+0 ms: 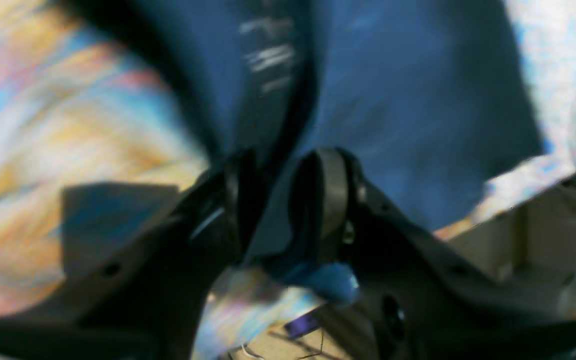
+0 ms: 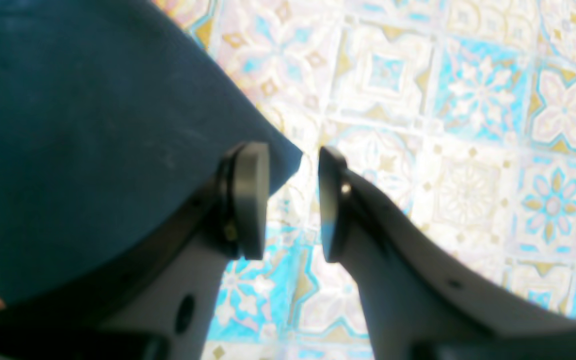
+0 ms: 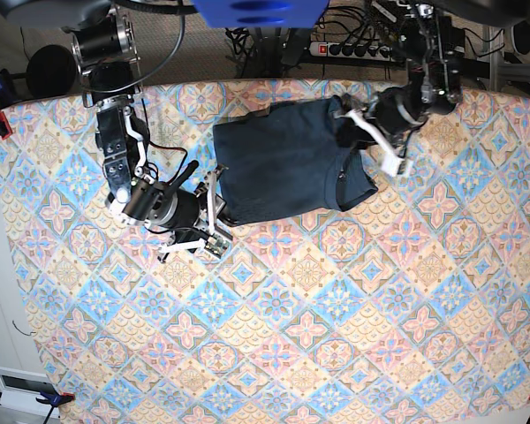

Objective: Layout the t-shirt on the table in an organized manner, then fold the t-shirt properly
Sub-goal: 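Grasp the bundle with both grippers and press the fold together, then fold the bundle edge with the left gripper toward the right gripper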

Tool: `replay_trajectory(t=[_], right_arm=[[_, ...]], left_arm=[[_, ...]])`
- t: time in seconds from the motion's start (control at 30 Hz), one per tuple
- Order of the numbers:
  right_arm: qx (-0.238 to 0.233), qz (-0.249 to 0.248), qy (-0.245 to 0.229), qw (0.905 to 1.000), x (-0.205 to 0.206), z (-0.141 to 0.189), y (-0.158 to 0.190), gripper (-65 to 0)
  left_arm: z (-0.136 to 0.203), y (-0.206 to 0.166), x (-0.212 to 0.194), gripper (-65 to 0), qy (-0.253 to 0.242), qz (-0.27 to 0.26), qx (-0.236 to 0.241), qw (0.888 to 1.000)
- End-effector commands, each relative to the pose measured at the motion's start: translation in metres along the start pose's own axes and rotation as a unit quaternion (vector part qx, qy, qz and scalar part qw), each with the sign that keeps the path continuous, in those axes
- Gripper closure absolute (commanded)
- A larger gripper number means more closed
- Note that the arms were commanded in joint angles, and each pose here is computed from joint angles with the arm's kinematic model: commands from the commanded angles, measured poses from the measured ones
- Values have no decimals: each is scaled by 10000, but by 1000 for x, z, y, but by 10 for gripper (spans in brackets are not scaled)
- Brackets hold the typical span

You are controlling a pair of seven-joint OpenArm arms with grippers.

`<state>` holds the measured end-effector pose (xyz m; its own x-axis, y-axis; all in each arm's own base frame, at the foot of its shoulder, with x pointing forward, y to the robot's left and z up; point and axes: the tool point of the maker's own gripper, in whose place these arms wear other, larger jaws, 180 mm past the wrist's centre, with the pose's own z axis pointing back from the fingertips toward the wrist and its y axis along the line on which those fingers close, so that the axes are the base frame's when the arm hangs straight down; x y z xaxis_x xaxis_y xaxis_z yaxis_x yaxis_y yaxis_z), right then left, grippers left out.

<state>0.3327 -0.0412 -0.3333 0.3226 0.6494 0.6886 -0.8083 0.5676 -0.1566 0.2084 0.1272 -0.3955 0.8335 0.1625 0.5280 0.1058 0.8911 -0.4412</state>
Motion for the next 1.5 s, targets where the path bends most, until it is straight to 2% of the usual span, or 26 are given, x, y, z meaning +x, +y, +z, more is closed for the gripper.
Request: replay_trajectory(t=[0.0, 0.1, 0.2, 0.3, 0.43, 0.53, 0.63, 0.77, 0.9, 1.0, 1.1, 1.2, 1.27, 1.47], right_arm=[[-96, 83, -242, 9996, 15, 6, -8, -161], [-87, 84, -247, 9996, 16, 6, -7, -161], [-79, 71, -238, 9997, 15, 5, -7, -161], [-80, 70, -280, 9996, 18, 5, -8, -141], [45, 180, -288, 9994, 21, 1, 2, -44], [362, 293, -164, 9988, 16, -13, 23, -26], [571, 349, -305, 9973, 26, -26, 32, -25], [583, 686, -207, 9957, 45, -51, 44, -24], [458, 872, 46, 9951, 45, -70, 39, -24], [639, 738, 131, 9951, 38, -89, 50, -24], [706, 652, 247, 9951, 39, -101, 44, -23], [694, 658, 315, 9949, 35, -101, 42, -23], [542, 742, 461, 9947, 22, -93, 28, -23], [275, 987, 989, 9898, -30, -58, 24, -23]], left_arm=[[9, 9, 9, -173, -200, 21, 106, 9997], [22, 22, 10, -173, -376, 362, 152, 9985], [35, 17, 13, -173, -590, 792, -247, 9948], [47, -6, 20, -173, -725, 978, -876, 9887], [50, -45, 18, -173, -567, 730, -1460, 9850], [39, -58, -2, -172, -106, 427, -1545, 9870], [30, -62, -22, -170, 302, 17, -1387, 9899], [21, -39, -41, -134, 674, -443, -795, 9936], [12, -17, -51, -129, 878, -570, -393, 9937], [2, 0, -50, -129, 963, -562, -184, 9936], [-8, 16, -43, -129, 991, -511, -42, 9938], [-15, 22, -33, -130, 930, -486, 0, 9945], [-21, 26, -21, -131, 867, -556, 65, 9947], [-53, 20, 2, -131, 1023, -1269, 187, 9864]])
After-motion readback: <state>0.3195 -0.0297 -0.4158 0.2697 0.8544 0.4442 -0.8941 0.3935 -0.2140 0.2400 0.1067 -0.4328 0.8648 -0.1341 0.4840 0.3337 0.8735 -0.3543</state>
